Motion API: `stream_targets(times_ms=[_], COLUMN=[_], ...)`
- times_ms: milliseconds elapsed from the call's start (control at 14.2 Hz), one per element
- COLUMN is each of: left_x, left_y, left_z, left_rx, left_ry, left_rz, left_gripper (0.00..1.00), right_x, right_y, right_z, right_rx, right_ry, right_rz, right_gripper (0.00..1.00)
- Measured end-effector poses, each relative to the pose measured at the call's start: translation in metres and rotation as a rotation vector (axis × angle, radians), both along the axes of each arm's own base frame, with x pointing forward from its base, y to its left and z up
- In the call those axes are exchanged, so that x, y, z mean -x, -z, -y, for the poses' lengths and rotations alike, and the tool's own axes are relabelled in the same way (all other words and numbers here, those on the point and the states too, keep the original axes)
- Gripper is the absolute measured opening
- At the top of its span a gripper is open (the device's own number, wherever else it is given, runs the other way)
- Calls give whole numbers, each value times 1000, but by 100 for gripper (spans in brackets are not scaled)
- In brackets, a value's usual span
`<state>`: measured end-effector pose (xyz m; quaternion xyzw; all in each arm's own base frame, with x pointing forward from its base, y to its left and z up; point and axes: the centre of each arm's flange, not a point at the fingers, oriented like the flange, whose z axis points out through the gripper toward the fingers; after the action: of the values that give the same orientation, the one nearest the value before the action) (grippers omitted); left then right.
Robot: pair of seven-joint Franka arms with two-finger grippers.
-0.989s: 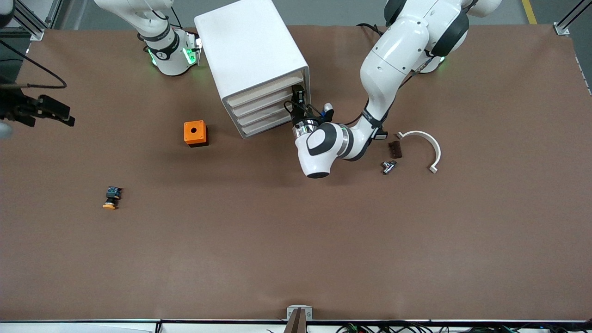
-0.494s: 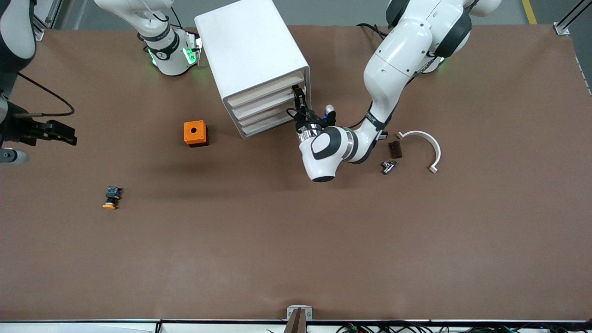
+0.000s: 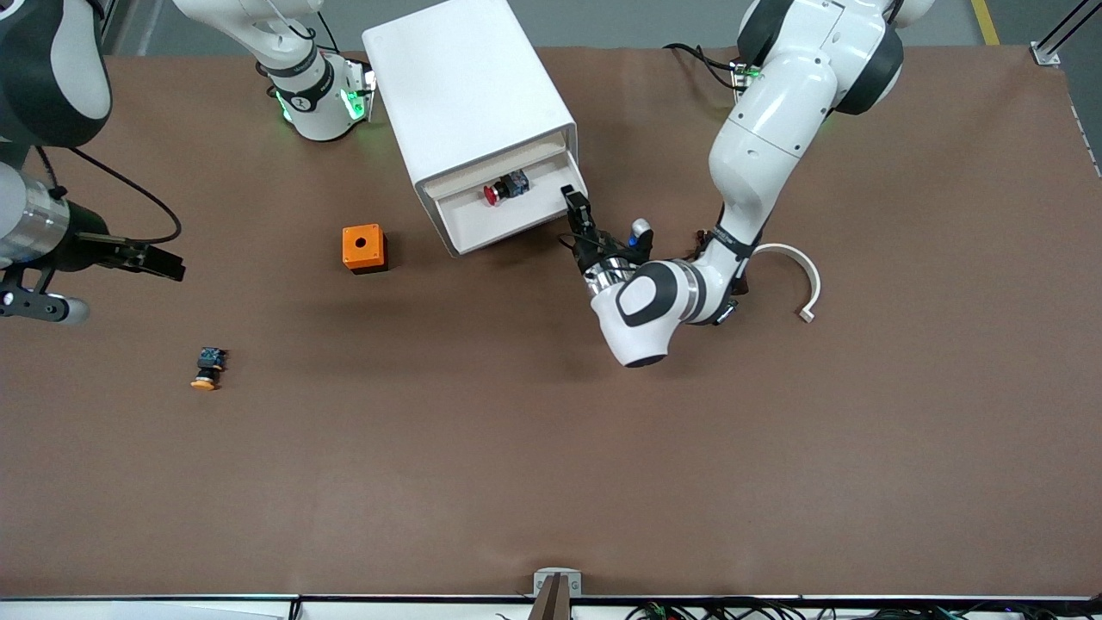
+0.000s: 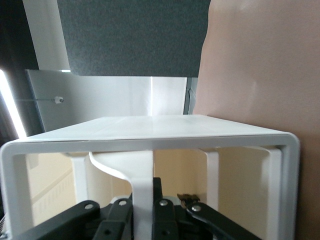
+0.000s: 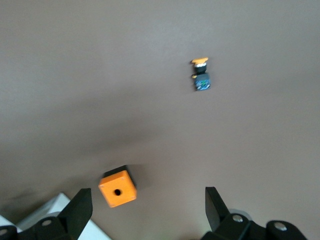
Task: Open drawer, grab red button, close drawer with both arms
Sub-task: 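Pull the drawer open with the left gripper while the right gripper approaches, then lower the right gripper into the open drawer over the red button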
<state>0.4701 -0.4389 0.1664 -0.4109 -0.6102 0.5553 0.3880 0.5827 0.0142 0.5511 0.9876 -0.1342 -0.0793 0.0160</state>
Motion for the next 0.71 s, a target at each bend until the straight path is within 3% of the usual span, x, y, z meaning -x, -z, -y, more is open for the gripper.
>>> stream_targets(times_ms=[353, 706], left_x=[-34, -65], left_y=[-2, -2], left_z=[-32, -68], left_rx=[4, 0], left_ry=[-87, -171], left_rz=[14, 32], left_gripper=[7, 11], right_x=[9, 28], right_y=[1, 11], right_z=[-82, -179], right_rx=[29, 68], right_ry=[259, 432], right_rz=[-9, 30], right_gripper=[100, 100])
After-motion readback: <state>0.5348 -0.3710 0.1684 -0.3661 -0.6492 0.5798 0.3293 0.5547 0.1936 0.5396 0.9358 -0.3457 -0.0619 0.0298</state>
